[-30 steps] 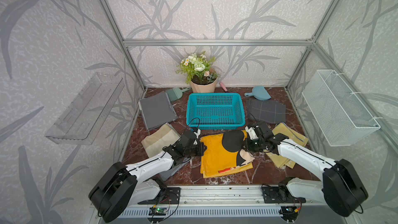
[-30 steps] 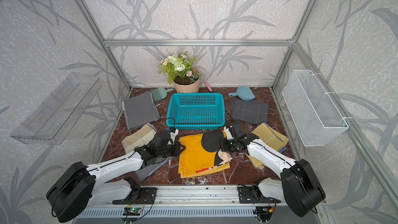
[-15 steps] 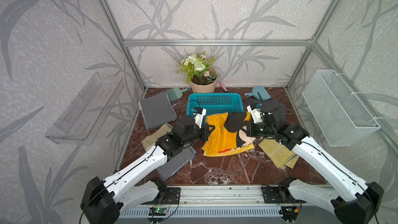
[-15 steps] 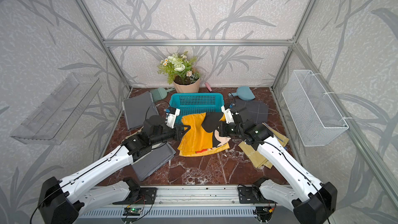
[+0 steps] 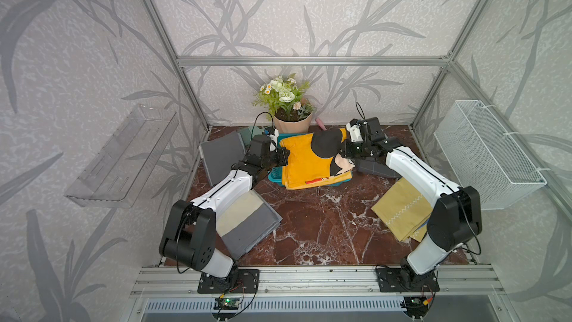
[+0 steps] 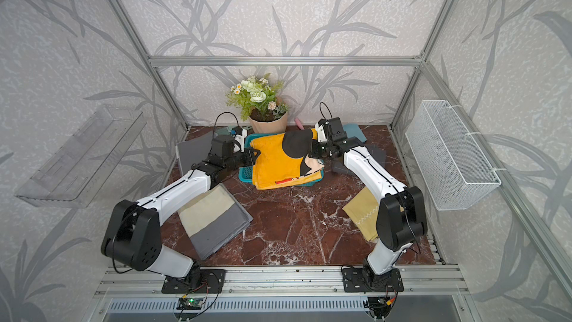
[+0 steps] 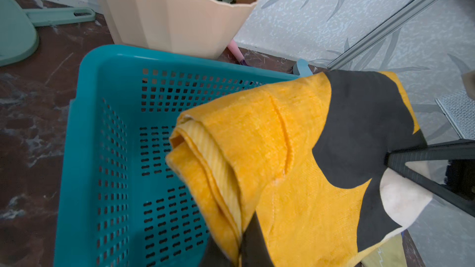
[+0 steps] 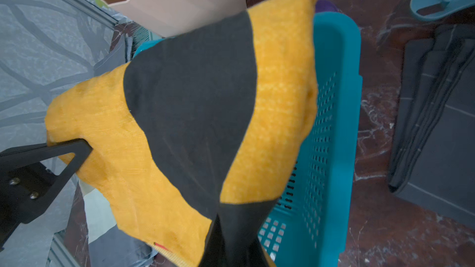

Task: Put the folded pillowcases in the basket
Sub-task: Place the pillowcase in the basket, then move the pillowcase to the center of the board.

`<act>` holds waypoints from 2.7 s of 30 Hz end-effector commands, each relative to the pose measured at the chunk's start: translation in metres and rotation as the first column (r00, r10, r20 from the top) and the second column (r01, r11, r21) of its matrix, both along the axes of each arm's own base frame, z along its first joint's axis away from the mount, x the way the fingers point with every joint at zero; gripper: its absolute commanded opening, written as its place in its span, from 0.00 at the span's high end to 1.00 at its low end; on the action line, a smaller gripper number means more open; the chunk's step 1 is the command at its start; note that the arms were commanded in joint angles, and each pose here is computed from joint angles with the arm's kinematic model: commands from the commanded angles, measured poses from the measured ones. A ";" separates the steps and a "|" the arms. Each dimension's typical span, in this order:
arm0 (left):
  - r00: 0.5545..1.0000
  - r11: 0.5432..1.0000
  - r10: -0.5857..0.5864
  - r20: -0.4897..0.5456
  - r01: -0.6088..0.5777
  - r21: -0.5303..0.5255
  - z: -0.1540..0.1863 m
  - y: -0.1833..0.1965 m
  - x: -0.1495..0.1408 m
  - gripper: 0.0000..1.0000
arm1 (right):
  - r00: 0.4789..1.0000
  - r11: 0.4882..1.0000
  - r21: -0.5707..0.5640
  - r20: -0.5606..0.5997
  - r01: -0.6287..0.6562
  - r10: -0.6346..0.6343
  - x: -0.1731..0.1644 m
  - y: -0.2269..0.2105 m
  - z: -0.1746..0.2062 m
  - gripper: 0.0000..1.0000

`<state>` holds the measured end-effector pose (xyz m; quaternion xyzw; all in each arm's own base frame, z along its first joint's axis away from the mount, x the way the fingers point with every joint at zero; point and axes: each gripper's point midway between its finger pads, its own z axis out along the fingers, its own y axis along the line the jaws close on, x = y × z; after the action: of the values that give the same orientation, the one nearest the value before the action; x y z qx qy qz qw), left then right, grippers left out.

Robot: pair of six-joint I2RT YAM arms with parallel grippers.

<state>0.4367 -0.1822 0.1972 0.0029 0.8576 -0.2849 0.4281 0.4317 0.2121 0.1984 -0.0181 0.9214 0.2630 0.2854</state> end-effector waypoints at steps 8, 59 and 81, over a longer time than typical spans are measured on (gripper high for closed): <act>0.999 0.999 -0.035 0.018 0.035 -0.012 -0.015 0.006 0.069 1.00 | 0.999 1.000 -0.026 -0.044 0.010 -0.011 0.046 0.010 -0.035 1.00; 0.987 0.993 -0.105 0.120 0.098 0.062 0.032 -0.048 -0.011 0.13 | 0.897 0.851 -0.395 -0.125 0.347 -0.423 -0.072 -0.165 -0.033 0.01; 0.966 0.966 -0.257 0.025 0.258 0.000 -0.012 -0.104 -0.107 0.12 | 0.609 0.793 -0.447 -0.510 0.415 -0.607 -0.178 -0.175 -0.184 0.45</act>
<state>0.3325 -0.2879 0.1819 0.1197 0.8481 -0.3379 0.3901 0.2472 0.0285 0.0197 0.2830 0.9591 0.0000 0.0084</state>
